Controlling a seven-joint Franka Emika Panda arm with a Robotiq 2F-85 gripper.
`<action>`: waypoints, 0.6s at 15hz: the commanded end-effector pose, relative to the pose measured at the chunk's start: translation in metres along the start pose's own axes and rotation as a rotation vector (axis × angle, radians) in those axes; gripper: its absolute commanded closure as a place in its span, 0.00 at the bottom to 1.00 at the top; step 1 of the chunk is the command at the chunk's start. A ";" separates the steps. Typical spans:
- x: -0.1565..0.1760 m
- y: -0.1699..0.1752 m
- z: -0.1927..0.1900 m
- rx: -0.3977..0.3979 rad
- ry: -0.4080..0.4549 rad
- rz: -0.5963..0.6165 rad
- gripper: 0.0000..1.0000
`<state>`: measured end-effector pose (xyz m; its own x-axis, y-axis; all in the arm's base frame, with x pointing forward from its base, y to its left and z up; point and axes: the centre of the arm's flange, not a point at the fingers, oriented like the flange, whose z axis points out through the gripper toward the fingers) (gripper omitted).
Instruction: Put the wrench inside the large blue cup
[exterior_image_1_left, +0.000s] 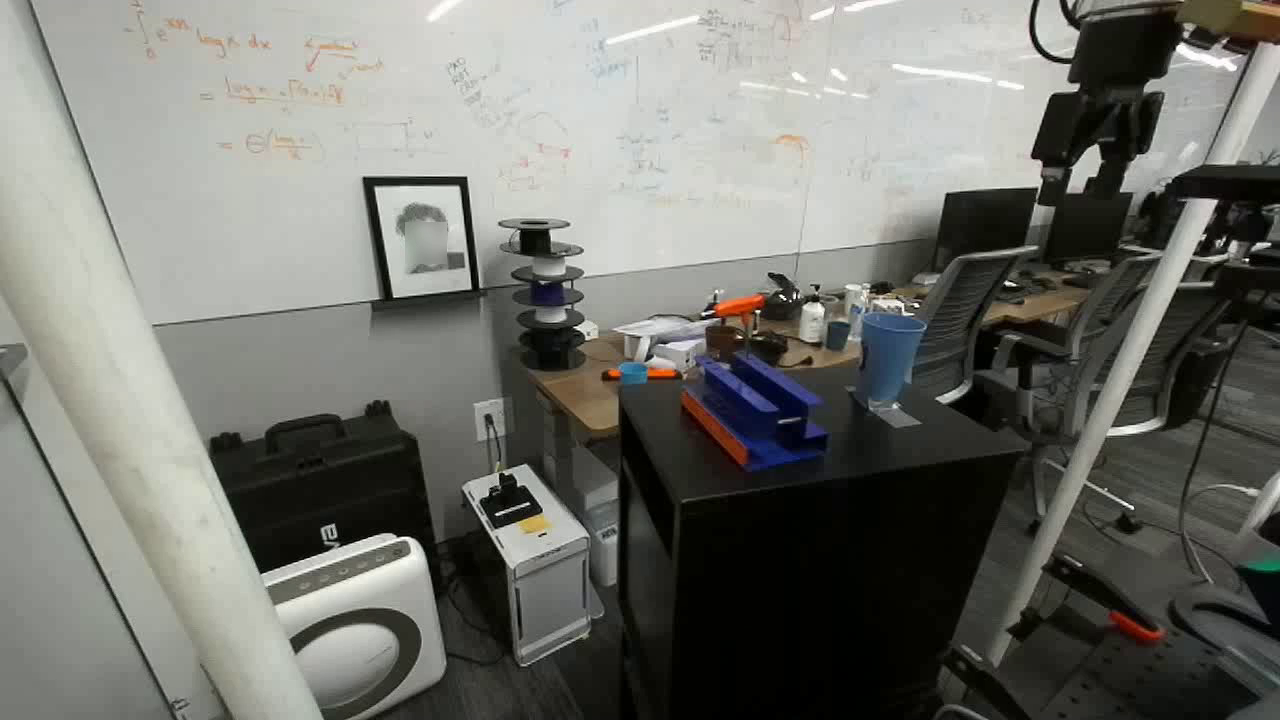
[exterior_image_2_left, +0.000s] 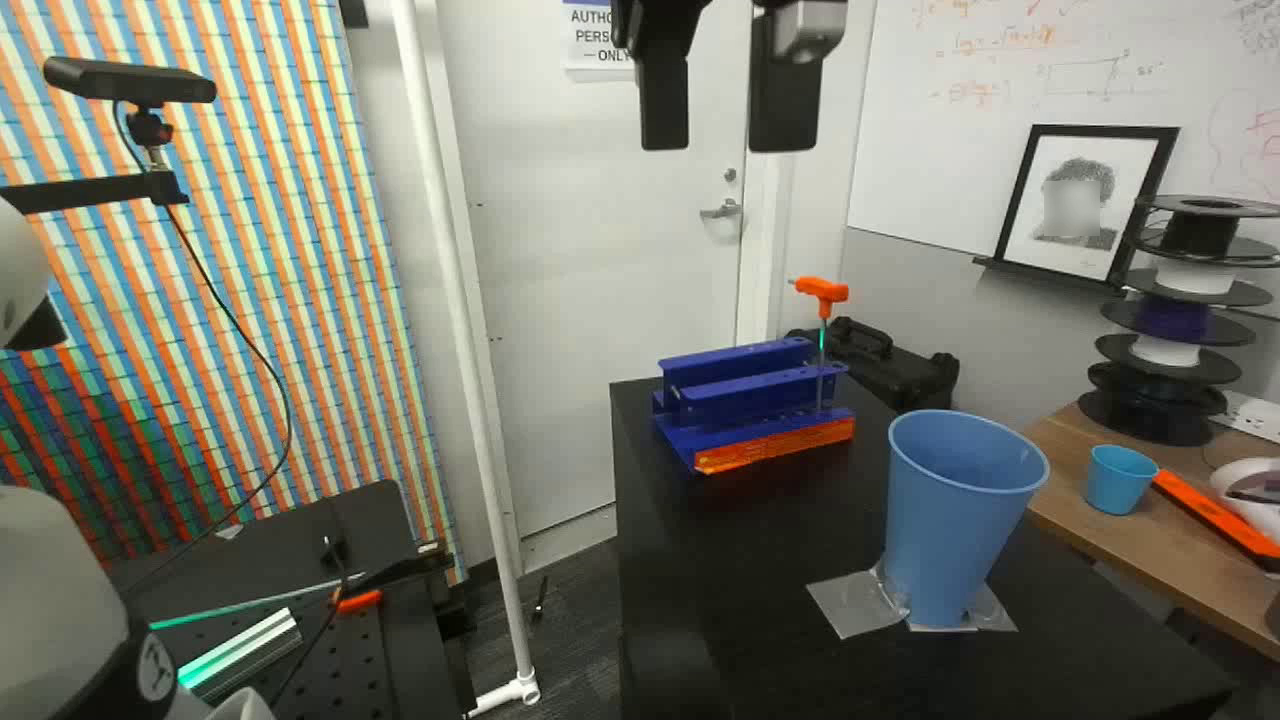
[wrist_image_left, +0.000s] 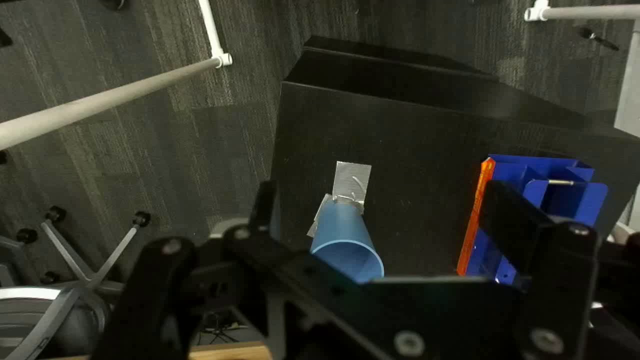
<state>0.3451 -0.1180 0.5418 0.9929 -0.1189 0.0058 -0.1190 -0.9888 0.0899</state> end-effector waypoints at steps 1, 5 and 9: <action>0.001 0.000 -0.002 -0.001 0.005 0.000 0.00; 0.000 0.002 -0.010 -0.002 0.023 0.003 0.00; 0.006 0.001 -0.021 -0.017 0.066 -0.022 0.00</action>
<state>0.3453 -0.1187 0.5509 0.9924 -0.1199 0.0264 -0.1219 -0.9883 0.0920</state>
